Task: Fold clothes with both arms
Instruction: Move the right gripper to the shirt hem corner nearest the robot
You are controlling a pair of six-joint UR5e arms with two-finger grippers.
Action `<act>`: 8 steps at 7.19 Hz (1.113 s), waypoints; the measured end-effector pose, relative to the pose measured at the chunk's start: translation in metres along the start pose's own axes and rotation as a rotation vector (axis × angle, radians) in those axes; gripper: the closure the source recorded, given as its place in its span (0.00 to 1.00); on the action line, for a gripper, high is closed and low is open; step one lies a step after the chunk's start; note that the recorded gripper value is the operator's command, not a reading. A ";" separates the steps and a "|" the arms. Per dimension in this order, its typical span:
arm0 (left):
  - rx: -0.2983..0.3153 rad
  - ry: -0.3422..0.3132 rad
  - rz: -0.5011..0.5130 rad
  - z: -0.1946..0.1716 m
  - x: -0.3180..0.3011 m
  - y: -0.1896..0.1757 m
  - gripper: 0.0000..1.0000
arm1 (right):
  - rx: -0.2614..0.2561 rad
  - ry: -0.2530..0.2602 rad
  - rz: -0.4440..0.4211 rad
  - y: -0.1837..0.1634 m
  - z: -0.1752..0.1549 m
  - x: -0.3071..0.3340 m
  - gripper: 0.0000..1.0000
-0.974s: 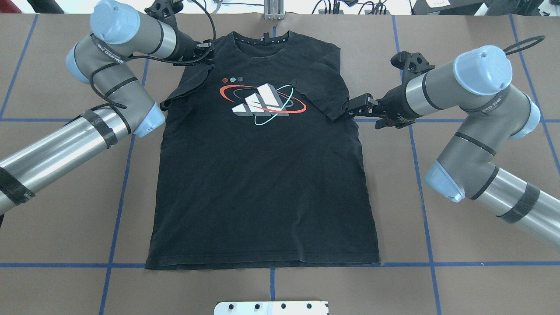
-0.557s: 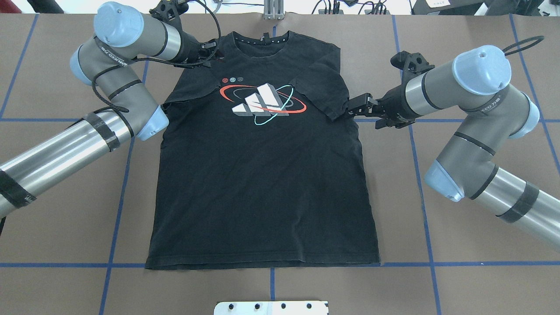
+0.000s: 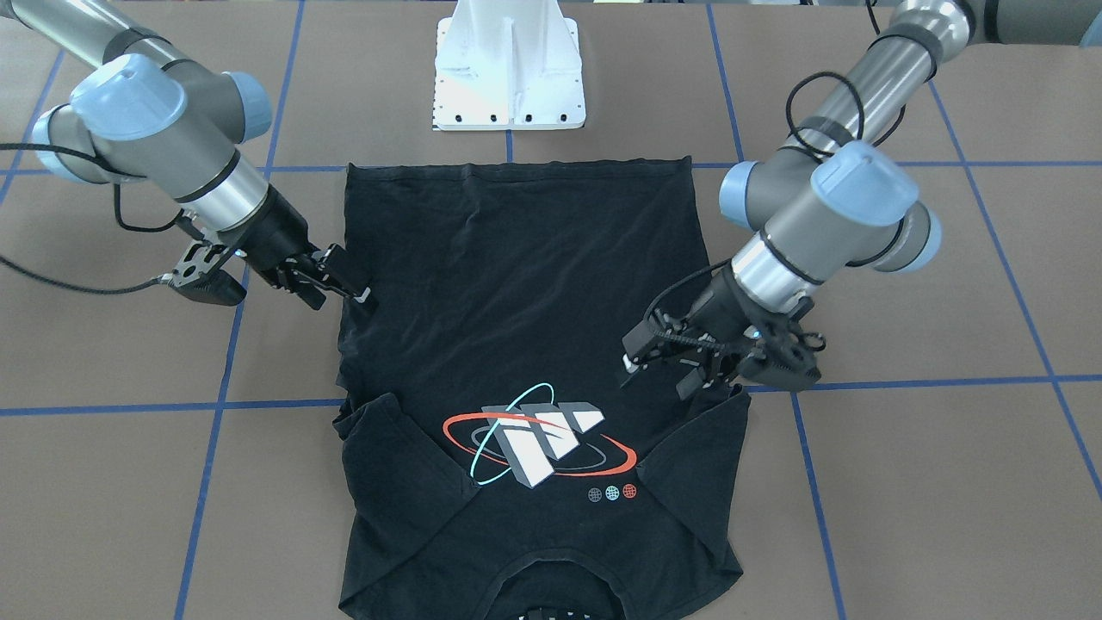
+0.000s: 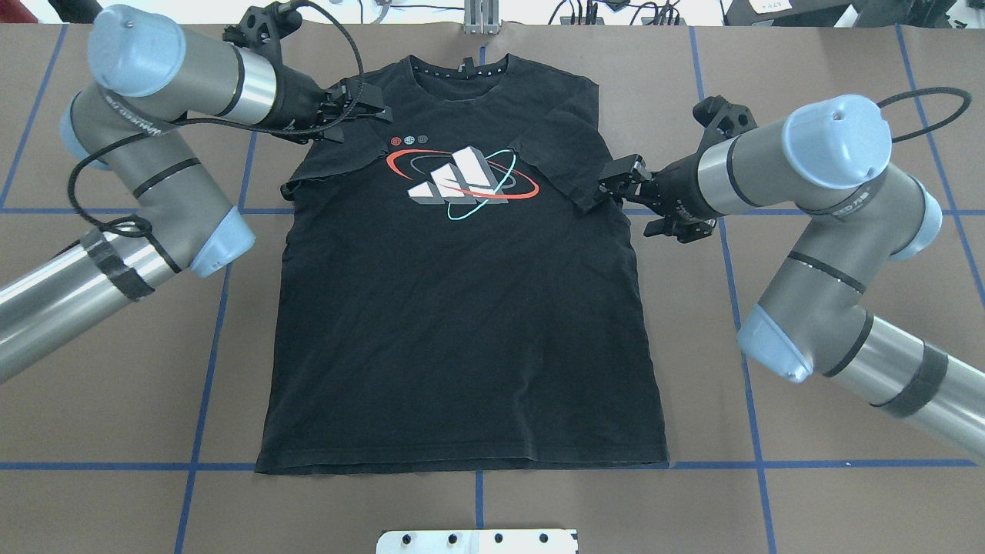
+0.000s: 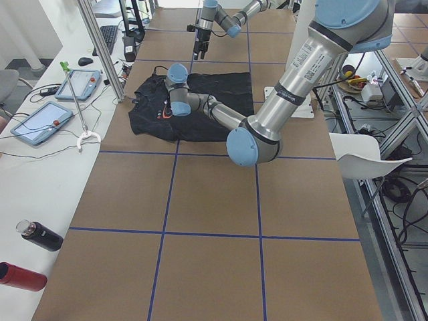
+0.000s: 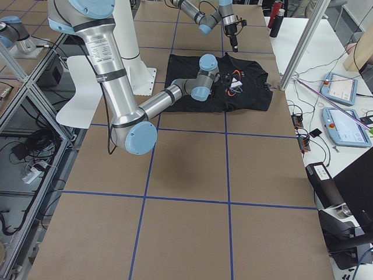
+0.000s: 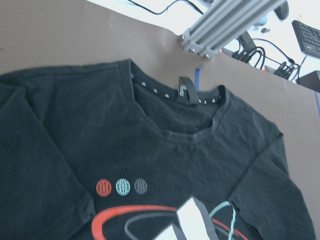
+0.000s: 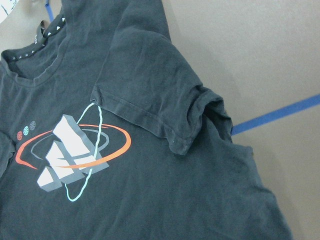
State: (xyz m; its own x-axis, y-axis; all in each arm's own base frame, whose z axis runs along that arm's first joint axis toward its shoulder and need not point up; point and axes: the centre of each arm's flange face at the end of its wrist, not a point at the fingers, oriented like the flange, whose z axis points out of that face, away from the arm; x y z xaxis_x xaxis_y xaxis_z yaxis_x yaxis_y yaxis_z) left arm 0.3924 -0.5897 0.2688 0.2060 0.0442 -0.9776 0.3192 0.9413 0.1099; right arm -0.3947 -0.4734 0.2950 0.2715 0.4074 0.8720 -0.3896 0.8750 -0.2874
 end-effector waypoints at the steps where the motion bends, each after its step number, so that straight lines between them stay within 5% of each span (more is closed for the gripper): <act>1: 0.000 0.012 0.003 -0.019 -0.005 0.011 0.01 | 0.037 0.077 0.063 0.046 -0.007 -0.010 0.00; 3: -0.004 0.005 0.004 -0.037 -0.024 0.025 0.01 | 0.116 0.193 0.134 0.135 -0.015 0.004 0.01; 6: 0.001 -0.017 -0.005 -0.036 -0.039 0.028 0.01 | 0.137 0.229 0.224 0.234 -0.027 0.064 0.16; 8: 0.014 -0.036 -0.016 -0.030 -0.047 0.027 0.01 | 0.225 0.269 0.306 0.267 -0.010 0.118 0.23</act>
State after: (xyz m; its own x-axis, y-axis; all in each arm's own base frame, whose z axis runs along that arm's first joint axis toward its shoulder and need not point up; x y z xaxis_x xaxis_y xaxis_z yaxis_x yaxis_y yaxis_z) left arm 0.3633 -0.5566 0.3124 0.2338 0.0166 -0.9722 0.3358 0.9369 0.0967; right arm -0.4579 -0.1887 0.3167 0.3217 0.7174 0.6179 -0.6608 0.6375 -0.3961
